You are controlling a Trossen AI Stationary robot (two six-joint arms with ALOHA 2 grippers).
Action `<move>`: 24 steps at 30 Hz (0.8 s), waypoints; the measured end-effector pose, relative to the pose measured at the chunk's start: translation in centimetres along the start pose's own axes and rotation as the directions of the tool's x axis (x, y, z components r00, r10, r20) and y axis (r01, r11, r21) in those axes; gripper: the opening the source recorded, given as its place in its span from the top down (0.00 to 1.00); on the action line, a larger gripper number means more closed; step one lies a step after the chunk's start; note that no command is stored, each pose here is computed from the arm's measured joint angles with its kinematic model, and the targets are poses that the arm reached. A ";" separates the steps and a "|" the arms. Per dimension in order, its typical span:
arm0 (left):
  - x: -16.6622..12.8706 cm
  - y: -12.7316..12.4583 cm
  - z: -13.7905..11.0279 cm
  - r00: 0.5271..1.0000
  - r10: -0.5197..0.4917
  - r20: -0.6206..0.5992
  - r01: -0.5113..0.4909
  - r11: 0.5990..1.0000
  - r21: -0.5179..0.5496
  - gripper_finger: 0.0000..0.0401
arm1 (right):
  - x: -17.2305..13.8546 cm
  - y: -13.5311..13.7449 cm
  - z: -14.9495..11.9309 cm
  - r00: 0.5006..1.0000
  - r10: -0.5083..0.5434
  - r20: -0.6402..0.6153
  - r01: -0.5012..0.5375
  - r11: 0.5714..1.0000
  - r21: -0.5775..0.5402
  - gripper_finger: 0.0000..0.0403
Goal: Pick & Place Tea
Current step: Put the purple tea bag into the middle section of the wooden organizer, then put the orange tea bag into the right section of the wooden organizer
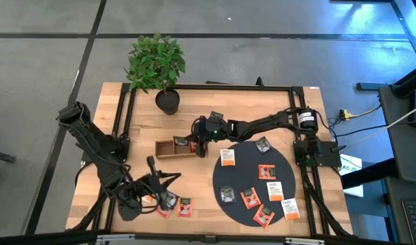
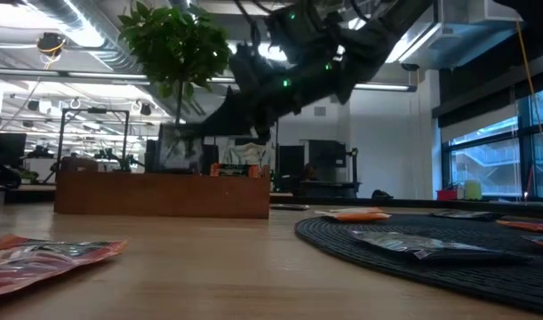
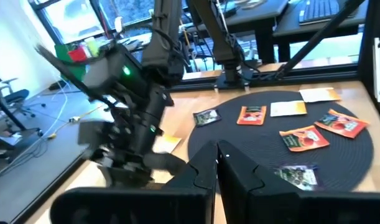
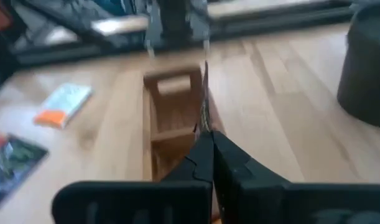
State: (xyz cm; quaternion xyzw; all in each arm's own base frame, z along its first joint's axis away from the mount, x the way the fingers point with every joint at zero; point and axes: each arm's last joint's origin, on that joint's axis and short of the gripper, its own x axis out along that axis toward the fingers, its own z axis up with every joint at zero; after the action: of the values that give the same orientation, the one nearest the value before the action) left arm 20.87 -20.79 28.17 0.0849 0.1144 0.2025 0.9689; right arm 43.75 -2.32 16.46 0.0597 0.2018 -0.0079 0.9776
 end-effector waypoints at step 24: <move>0.9 0.3 0.1 1.000 0.015 -0.014 -0.015 1.000 -0.019 0.97 | 0.8 -0.2 -1.1 1.000 -0.019 -0.018 0.018 0.998 -0.054 0.80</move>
State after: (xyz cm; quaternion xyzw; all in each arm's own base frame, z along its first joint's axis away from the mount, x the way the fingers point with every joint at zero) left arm 21.60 -20.10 28.15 0.0750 0.1186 0.2113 0.9673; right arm 44.02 -2.39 15.10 0.0315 0.2115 -0.0109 0.9768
